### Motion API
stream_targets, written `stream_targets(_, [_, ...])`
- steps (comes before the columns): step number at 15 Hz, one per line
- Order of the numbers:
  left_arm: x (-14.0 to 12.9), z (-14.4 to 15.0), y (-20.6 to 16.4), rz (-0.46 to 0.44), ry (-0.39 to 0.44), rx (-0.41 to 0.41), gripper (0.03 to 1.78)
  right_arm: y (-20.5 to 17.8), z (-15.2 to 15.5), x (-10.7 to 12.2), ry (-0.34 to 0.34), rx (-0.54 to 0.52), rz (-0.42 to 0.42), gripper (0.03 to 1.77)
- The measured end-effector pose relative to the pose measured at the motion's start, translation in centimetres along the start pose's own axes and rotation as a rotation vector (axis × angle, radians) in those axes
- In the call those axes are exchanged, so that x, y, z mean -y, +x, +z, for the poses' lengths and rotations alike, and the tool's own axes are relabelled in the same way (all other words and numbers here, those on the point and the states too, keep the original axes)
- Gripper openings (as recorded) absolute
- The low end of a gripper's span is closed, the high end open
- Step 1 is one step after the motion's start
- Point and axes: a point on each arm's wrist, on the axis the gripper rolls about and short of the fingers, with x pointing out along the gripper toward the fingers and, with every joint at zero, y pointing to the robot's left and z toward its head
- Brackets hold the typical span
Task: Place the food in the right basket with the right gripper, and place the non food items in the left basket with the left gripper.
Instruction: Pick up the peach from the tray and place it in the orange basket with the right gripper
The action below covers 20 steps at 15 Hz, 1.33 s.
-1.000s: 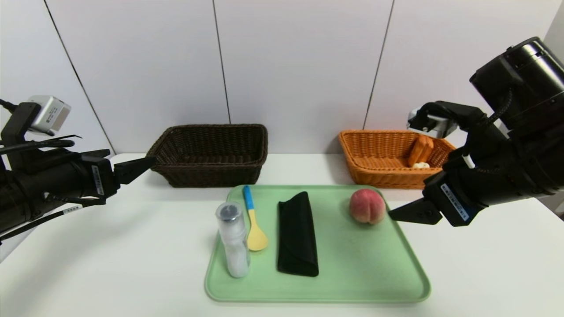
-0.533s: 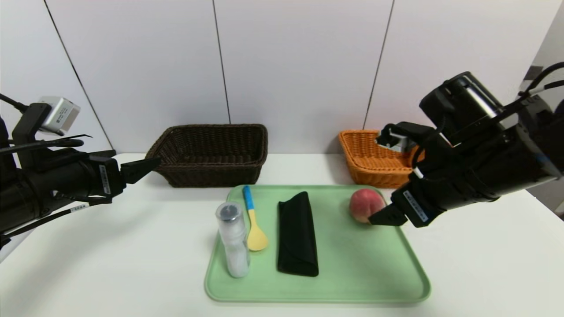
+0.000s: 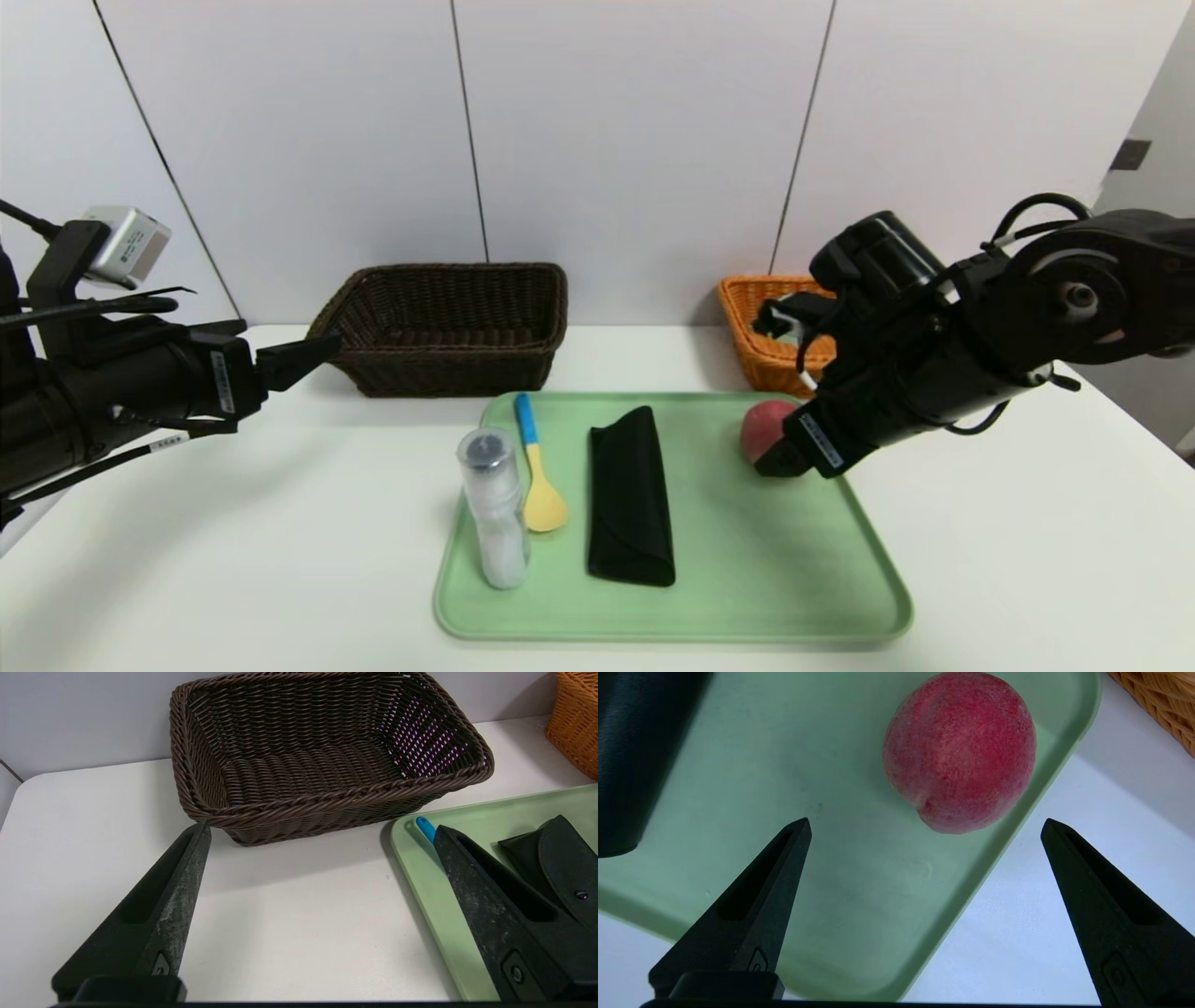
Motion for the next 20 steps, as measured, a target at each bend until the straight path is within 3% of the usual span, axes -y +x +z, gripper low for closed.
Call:
stream_targets(8, [0.0,0.0,-0.1,0.0,0.001,0.0,1.69,3.3,1.3,1.3,0.03,0.002,-0.035,1.7])
stream_targets(20, [0.0,0.0,-0.1,0.0,-0.001,0.0,1.69,5.8,1.6,1.3,0.034,-0.043,-0.027,1.7])
